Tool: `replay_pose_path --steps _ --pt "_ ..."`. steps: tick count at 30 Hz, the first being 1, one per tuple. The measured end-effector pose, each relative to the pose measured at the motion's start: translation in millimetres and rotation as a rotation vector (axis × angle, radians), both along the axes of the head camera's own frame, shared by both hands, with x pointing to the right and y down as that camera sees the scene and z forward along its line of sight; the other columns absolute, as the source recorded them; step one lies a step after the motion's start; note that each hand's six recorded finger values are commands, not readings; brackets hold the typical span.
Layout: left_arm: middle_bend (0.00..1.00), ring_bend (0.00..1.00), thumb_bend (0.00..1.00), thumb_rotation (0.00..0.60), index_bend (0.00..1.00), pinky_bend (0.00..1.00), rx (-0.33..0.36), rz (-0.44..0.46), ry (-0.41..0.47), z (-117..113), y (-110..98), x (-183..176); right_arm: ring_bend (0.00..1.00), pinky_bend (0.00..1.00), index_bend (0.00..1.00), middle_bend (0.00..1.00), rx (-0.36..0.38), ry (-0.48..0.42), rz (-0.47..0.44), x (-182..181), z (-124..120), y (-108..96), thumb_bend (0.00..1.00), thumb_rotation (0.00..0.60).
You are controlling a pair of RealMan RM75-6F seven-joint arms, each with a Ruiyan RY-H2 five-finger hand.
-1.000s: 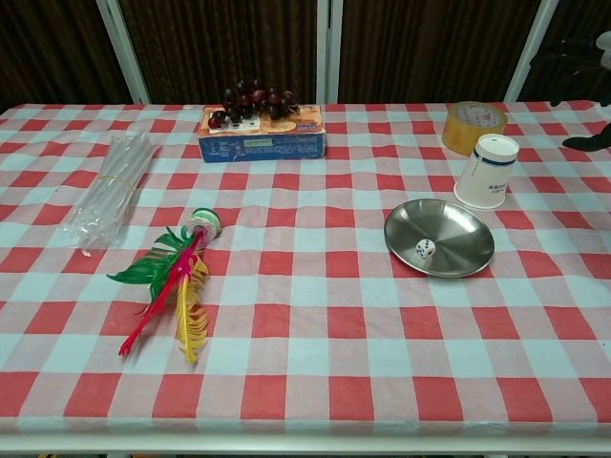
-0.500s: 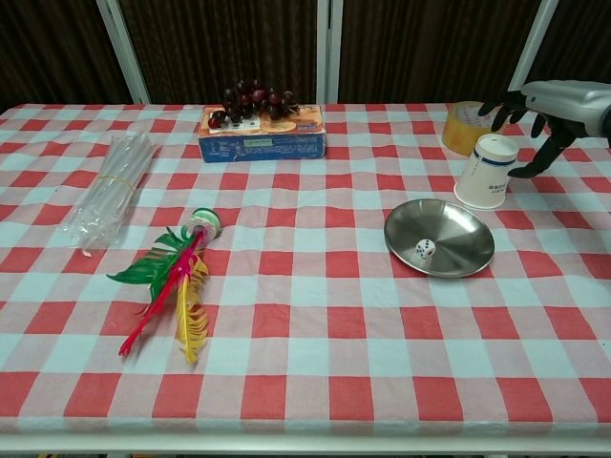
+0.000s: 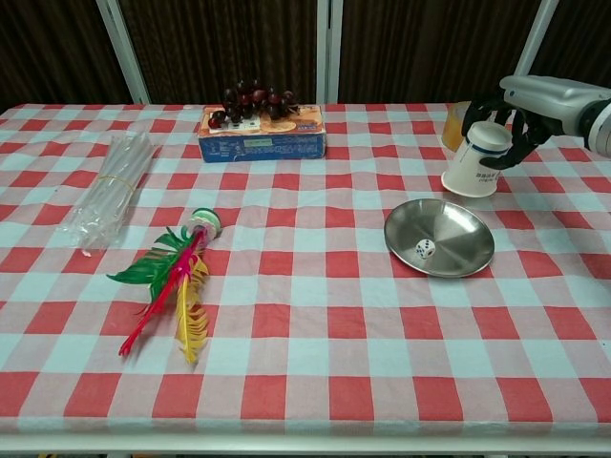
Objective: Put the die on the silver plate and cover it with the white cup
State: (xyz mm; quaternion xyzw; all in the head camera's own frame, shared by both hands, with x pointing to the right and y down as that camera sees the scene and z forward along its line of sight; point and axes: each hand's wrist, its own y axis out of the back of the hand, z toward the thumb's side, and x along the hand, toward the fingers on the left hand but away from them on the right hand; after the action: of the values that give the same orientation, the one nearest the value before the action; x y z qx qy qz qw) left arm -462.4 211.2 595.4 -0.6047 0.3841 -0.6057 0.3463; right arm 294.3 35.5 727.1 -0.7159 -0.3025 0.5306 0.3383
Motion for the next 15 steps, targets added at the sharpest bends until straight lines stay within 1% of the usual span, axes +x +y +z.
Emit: replay_pose_path --steps 2,4,8,10,15 --pt "0.22 0.12 0.03 0.6 0.22 0.08 -0.002 -0.001 0.001 0 0 0 0.42 0.47 0.62 0.52 0.024 -0.032 -0.02 -5 -10 3 0.3 0.6" --pt "0.22 0.12 0.03 0.6 0.22 0.08 -0.003 0.002 0.003 0 0 1 0.41 0.47 0.62 0.52 0.033 -0.074 -0.056 -15 -21 11 0.3 0.6" --pt "0.22 0.12 0.03 0.6 0.22 0.08 -0.003 0.009 0.008 0 -1 3 0.41 0.47 0.62 0.5 0.003 -0.143 -0.15 -38 -35 34 0.29 0.6" --pt "0.22 0.12 0.03 0.6 0.22 0.08 -0.005 0.006 0.011 0 0 2 0.41 0.47 0.61 0.49 -0.032 -0.157 -0.195 -48 -35 46 0.29 0.6" --pt "0.22 0.12 0.03 0.6 0.22 0.08 -0.015 -0.01 0.015 0 3 -1 0.41 0.47 0.61 0.48 -0.09 -0.156 -0.243 -61 -20 61 0.29 0.6"
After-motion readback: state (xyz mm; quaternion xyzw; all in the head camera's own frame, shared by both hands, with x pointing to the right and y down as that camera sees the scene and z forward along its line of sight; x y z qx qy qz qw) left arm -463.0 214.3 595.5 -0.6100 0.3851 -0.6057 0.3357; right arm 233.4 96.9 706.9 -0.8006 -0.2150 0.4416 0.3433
